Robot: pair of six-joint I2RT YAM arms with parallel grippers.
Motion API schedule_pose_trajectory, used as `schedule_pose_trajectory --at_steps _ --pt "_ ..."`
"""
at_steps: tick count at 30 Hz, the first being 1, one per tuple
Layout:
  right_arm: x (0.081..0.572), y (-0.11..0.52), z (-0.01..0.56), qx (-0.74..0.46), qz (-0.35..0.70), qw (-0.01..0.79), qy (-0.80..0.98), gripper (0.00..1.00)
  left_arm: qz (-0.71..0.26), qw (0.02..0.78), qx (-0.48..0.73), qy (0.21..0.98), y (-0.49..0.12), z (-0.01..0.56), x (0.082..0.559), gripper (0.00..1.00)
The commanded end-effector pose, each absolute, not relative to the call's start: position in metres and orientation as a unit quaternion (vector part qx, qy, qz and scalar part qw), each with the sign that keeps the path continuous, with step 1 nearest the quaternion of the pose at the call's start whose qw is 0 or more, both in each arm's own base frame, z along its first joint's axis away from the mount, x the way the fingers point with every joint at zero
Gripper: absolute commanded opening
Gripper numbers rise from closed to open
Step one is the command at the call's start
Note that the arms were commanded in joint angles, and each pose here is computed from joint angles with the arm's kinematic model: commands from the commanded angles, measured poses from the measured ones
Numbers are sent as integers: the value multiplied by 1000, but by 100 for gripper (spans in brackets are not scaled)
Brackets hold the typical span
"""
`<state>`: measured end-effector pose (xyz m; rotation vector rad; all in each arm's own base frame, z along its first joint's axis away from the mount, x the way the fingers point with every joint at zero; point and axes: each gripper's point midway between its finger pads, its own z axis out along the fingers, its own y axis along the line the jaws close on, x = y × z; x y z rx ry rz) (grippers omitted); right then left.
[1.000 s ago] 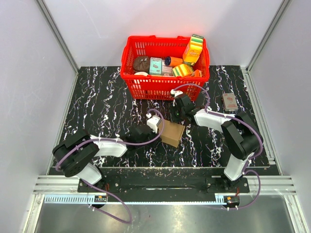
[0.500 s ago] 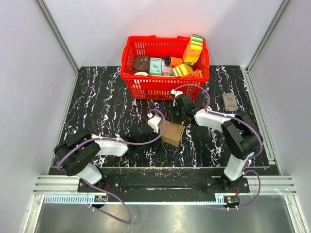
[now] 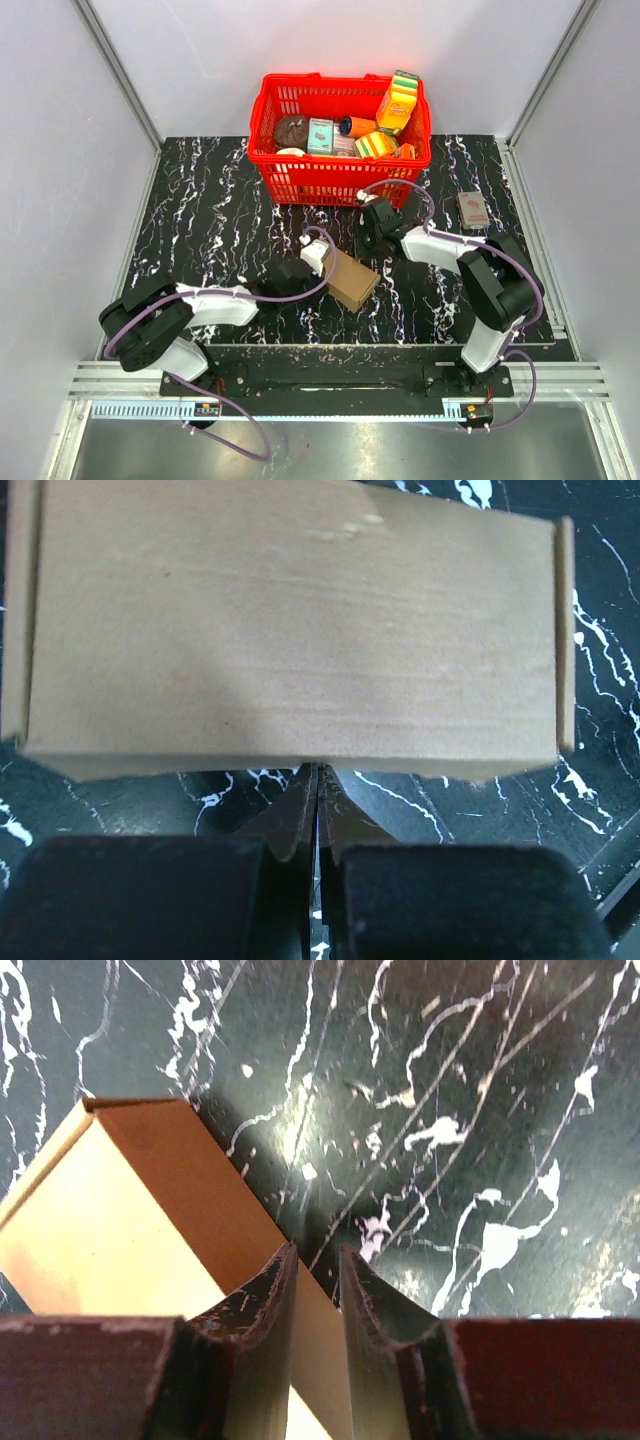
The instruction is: Fold the paper box
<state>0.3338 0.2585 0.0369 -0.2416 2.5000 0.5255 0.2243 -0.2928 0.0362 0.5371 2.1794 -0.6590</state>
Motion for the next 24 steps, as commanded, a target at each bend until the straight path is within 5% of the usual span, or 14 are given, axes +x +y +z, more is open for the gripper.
schedule_pose_trajectory --at_steps 1,24 --pt "282 253 27 -95 190 211 954 30 -258 449 193 834 -293 67 241 0" --pt "226 202 38 -49 132 231 963 36 -180 412 140 882 -238 55 220 0"
